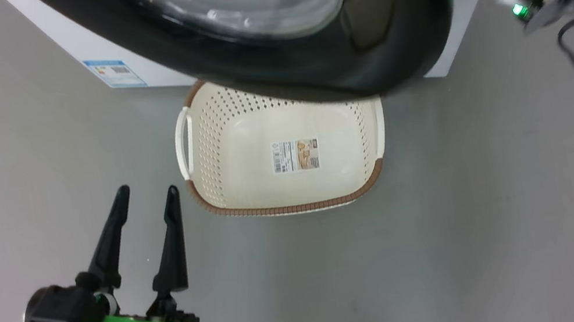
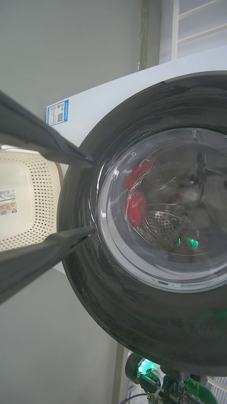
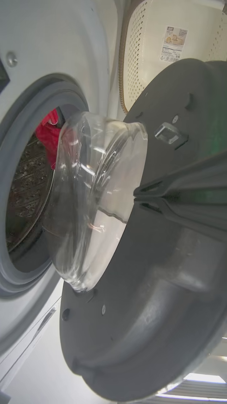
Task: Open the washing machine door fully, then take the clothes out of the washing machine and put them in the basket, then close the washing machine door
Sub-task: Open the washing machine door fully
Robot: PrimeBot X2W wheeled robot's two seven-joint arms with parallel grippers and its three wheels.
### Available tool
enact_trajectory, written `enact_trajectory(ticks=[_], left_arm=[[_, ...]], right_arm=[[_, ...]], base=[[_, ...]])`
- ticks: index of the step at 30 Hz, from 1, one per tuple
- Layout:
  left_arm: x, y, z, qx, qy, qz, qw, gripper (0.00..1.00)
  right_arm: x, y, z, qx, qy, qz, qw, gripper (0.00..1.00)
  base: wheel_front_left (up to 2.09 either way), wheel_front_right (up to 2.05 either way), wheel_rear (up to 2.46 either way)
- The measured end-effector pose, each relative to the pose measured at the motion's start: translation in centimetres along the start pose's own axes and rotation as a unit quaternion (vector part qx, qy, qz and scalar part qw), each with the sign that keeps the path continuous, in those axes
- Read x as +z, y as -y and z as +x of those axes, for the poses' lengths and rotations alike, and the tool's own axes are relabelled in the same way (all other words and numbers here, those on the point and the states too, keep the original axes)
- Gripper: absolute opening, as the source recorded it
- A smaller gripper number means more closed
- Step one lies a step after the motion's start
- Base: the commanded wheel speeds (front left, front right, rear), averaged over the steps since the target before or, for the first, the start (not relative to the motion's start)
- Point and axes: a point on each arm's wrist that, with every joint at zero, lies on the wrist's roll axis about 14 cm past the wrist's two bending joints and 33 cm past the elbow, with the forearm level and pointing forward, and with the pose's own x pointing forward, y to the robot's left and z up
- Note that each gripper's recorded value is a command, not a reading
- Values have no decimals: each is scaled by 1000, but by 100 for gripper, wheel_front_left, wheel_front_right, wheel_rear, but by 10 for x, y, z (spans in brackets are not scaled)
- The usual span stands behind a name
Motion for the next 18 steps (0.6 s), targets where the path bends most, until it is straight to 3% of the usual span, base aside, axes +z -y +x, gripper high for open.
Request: enact_trajectory(ticks=[18], left_arm=[[14, 2, -41, 18, 13, -7, 1000, 100]], right_arm=[[-100, -45, -11, 49, -103, -26, 993, 0]], base=[[0, 0, 0]])
